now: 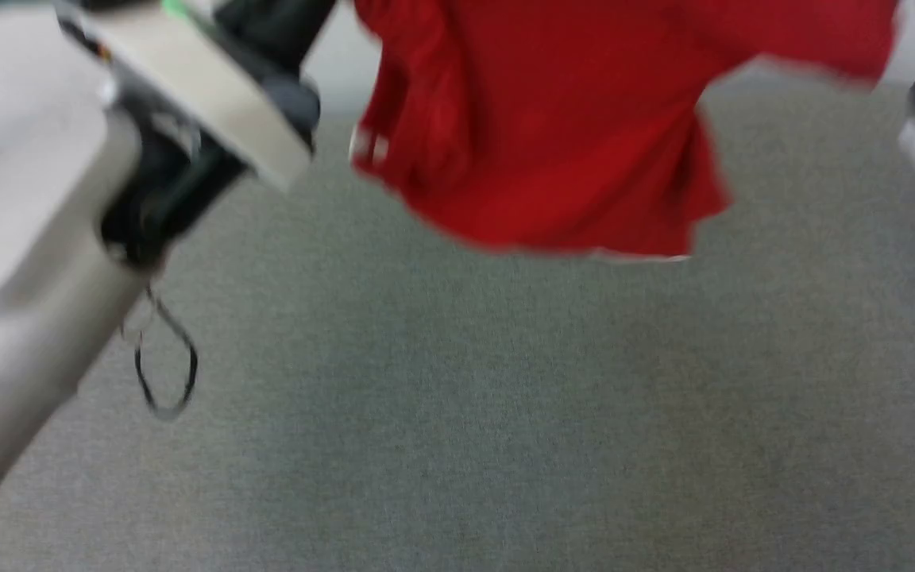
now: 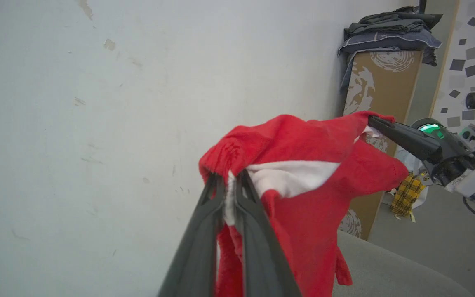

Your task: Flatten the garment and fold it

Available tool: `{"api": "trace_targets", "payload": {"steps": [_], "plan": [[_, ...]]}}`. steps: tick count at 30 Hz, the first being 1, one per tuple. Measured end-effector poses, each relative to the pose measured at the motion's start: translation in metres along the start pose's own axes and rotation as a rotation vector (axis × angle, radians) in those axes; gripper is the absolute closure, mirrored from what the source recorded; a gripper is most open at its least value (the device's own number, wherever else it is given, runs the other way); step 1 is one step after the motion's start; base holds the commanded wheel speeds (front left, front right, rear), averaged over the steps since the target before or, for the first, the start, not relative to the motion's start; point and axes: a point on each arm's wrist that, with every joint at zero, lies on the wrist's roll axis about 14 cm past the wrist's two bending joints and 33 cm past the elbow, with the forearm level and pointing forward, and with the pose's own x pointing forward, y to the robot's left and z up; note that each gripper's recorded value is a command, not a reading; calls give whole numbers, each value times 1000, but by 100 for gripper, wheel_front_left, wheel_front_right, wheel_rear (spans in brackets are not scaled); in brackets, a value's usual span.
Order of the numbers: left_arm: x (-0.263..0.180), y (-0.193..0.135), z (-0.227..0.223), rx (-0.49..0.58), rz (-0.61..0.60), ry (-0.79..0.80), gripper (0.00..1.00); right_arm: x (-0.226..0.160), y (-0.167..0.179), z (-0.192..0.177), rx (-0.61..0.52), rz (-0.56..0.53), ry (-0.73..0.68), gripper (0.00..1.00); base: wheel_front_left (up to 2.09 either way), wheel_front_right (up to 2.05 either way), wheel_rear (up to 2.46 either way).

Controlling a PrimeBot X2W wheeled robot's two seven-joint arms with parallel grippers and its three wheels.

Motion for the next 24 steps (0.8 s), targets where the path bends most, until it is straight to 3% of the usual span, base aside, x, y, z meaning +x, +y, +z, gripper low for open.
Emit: {"api": "trace_targets", "payload": {"steps": [8,12,17,24], "plan": [[71,37,40,78,19,-161,100,74,-51,39,-172,-84,-124,100,0,0,0],[99,59,43,99,37,-214,100,105,-69,40,-226,-110,-151,100,0,0,0],[114,99,11,79,97,-209,100,130,-74,-5,-262,-94,-87,100,0,0,0],[105,132,-93,2,160,-63,100,124,-56,-113,-238,-17,91,100,0,0,0]]}}
